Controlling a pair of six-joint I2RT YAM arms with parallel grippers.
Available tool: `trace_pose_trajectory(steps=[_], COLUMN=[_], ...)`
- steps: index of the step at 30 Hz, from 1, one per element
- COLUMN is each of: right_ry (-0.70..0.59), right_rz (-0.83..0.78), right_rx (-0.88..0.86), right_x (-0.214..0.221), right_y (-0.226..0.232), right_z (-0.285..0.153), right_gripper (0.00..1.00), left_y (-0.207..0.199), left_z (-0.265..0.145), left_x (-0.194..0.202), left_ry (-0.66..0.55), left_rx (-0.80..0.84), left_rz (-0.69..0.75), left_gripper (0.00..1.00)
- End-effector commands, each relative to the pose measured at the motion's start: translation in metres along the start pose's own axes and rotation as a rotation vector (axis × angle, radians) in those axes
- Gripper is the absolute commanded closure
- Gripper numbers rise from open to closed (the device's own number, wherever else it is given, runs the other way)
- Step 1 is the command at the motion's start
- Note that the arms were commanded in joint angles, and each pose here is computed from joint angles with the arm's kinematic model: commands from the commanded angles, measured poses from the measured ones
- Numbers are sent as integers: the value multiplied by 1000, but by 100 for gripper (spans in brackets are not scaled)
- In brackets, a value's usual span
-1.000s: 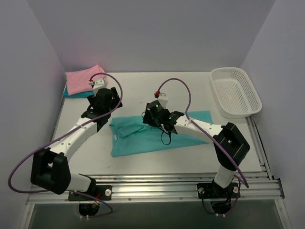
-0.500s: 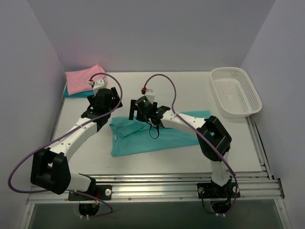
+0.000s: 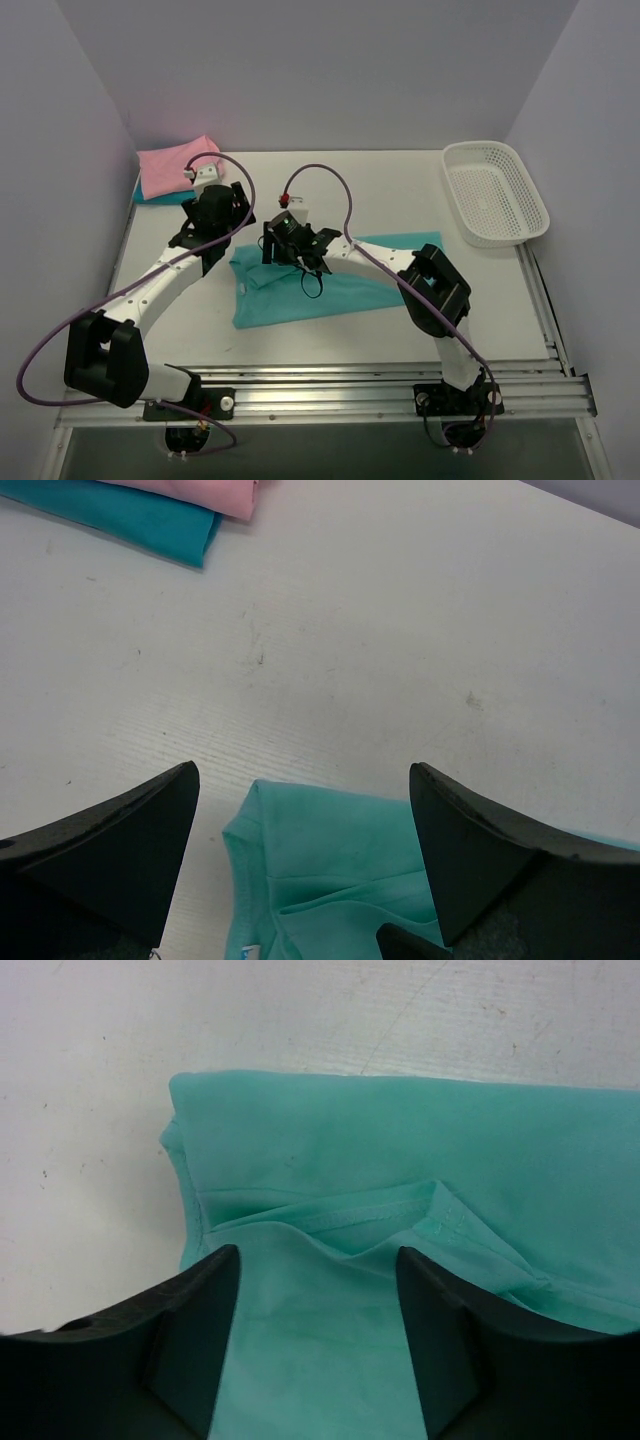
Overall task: Fold and stack the t-shirts
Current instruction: Fold the tshirt
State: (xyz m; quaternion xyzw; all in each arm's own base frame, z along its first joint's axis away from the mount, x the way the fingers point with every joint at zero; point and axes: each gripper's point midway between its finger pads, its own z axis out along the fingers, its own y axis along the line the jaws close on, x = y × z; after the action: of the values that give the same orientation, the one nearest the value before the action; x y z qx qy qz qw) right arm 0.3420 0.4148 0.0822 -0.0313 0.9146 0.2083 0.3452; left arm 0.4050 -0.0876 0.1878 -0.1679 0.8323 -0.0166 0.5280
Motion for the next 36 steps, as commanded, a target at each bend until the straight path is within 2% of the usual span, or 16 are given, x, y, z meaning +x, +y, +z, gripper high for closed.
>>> trace_pose_trajectory(steps=[1,4,6,9,11,12,13,15,18,22,29,36], right_ry=[3,10,15,17,2,4,-3,-28,-42,-33,-10,4], right_rz=[6,6,6,3,1,-6,-6,-13,-21,-24,-38,-46], right_rx=[2,6,11,19,38,49,59,90,118,124,130,143], right_x=[3,6,8,9,5,7,4,-2,-7,-6,-1,3], right_y=[2,-1,-2,-5,-8,-11,-12,-18,-23,-24,-24,-27], right_z=[-4,-3,-1,-2,-4,-4,-6,-11,-13,-7,7,16], right_gripper=[44,60,63,62,56,41,35,27,25,25,38,44], left_y=[-5,-5,-5,-4,-3,-3,-3,-3,-4,-4,-3,-3], left_z=[-2,-3,-5,-8,-9,-9,-9,-9,-8,-8,-8,-8], left_x=[-17,-17,-18,-19,-20,-19,-19,-19,-19,-20,-19,-17], left_ry=[-53,-53,-56,-61,-64,-62,-62,-63,-60,-63,-65,-63], left_rx=[31,33,34,35,36,36,36,38,38,41,40,43], left_rz=[-26,-27,-29,-31,-34,-34,-34,-34,-33,-33,-32,-31], left_gripper=[5,5,5,5,5,5,5,5,5,5,5,5])
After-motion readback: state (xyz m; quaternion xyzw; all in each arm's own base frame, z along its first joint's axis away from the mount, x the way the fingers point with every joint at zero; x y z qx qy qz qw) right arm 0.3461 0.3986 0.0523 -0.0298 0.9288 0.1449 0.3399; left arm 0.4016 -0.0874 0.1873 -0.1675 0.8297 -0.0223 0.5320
